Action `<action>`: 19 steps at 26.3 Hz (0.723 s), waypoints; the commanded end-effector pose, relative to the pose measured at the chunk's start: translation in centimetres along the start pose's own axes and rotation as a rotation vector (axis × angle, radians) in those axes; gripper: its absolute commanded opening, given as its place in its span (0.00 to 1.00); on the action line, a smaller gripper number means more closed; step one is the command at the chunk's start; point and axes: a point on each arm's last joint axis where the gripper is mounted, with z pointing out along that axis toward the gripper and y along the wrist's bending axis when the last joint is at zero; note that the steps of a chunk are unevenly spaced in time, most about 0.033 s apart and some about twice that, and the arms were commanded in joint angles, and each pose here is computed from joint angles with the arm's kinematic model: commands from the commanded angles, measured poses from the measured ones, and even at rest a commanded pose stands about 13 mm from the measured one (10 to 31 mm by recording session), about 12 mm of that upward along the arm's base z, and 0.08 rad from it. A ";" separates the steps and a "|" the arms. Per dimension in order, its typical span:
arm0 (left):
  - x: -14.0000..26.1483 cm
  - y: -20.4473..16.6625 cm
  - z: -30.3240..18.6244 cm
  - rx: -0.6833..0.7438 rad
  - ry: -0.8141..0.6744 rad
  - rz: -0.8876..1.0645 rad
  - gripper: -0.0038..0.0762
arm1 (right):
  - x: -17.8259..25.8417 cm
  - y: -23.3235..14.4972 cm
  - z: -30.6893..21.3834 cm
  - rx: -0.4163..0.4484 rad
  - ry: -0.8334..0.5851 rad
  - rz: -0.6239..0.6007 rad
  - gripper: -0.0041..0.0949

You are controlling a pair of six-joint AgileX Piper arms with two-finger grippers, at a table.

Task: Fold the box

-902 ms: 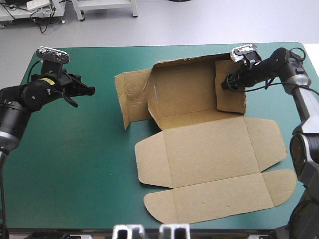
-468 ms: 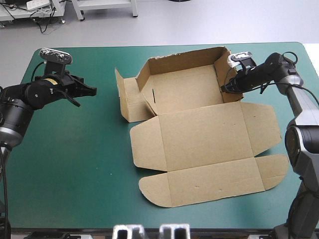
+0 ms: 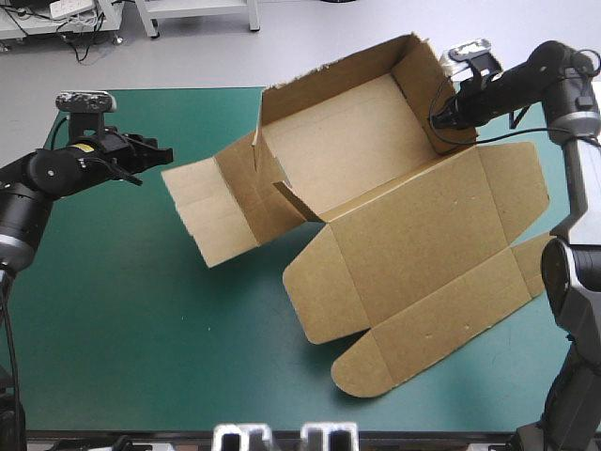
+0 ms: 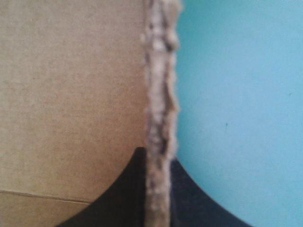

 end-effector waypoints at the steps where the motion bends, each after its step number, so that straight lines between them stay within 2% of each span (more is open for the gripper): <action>1: -1.6 1.3 -2.0 0.035 -0.113 -0.079 0.42 | -1.9 1.2 -7.3 0.004 -0.192 0.027 0.02; 7: -1.2 5.7 -2.4 0.154 -0.132 -0.216 0.43 | -1.8 0.4 -11.3 -0.061 -0.344 0.108 0.02; 11: -0.5 6.9 -1.1 0.387 -0.110 -0.283 0.43 | -2.3 1.0 -12.3 -0.139 -0.424 0.109 0.02; 15: 0.2 6.6 1.1 0.597 -0.077 -0.315 0.43 | -2.9 1.9 -12.5 -0.221 -0.474 0.110 0.02; 16: 0.3 6.0 2.0 0.692 -0.083 -0.326 0.43 | -3.1 2.3 -12.2 -0.230 -0.467 0.101 0.02; 19: 0.1 3.1 3.5 0.791 -0.089 -0.278 0.43 | -3.6 4.1 -10.8 -0.230 -0.414 0.053 0.02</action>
